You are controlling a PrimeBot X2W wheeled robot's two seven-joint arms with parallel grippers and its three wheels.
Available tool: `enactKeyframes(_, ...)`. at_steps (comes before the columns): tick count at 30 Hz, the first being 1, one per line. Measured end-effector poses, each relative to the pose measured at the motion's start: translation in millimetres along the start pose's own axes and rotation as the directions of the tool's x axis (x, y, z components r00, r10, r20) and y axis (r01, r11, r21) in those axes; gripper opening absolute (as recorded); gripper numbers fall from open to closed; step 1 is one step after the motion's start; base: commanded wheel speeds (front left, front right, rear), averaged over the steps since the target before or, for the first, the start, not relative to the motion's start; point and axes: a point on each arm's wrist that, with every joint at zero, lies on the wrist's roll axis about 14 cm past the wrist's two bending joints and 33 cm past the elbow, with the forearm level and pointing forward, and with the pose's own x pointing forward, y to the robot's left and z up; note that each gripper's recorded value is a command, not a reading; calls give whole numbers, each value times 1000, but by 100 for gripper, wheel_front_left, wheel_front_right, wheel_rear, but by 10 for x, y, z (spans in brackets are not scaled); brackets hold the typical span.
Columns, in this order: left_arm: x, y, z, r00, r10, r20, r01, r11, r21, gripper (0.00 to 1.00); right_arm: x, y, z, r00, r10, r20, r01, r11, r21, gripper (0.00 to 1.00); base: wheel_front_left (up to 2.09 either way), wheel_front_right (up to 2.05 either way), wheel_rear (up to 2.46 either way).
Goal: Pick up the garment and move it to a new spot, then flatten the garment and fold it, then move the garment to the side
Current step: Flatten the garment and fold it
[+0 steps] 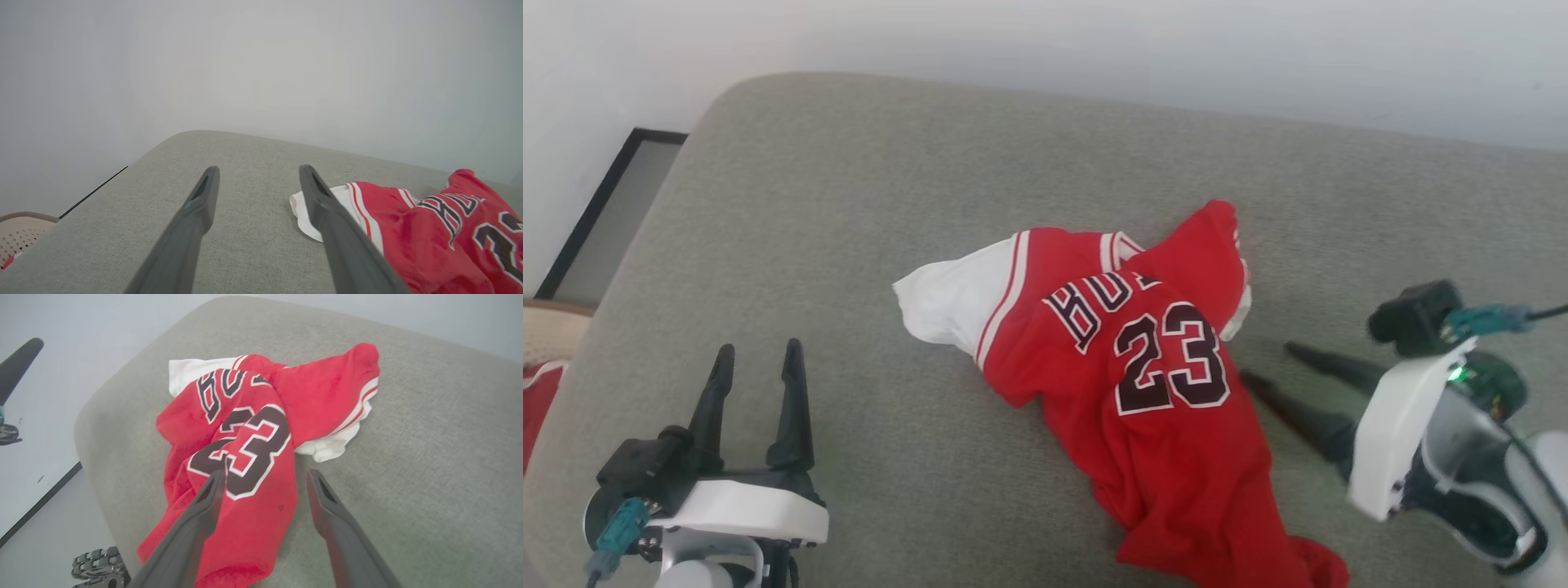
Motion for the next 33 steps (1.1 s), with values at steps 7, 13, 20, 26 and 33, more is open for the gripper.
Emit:
enactKeyframes(7, -54, 60, -13, 1000, 24, -6, -24, 1000, -2, 100, 137, -479, 32, 994, -102, -46, 100, 994, -49, 100, 0, 0, 0)
enactKeyframes(13, -76, 112, -53, 999, 50, -19, -50, 999, 0, 100, 329, -633, 4, 989, -105, -105, 97, 993, -74, 100, 0, 0, 0)
enactKeyframes(20, -55, 145, -82, 997, 72, -28, -72, 997, 0, 100, 619, -732, -91, 979, -83, -188, 70, 995, -72, 100, 0, 0, 0)
enactKeyframes(26, -38, 184, -123, 995, 90, -43, -89, 996, 8, 100, 915, -746, -192, 959, -48, -279, 33, 998, -59, 100, 0, 0, 0)
enactKeyframes(33, -56, 275, -137, 991, 120, -51, -119, 993, 12, 100, 1100, -741, -402, 908, -48, -416, -8, 991, -131, 0, 0, 0, 0)
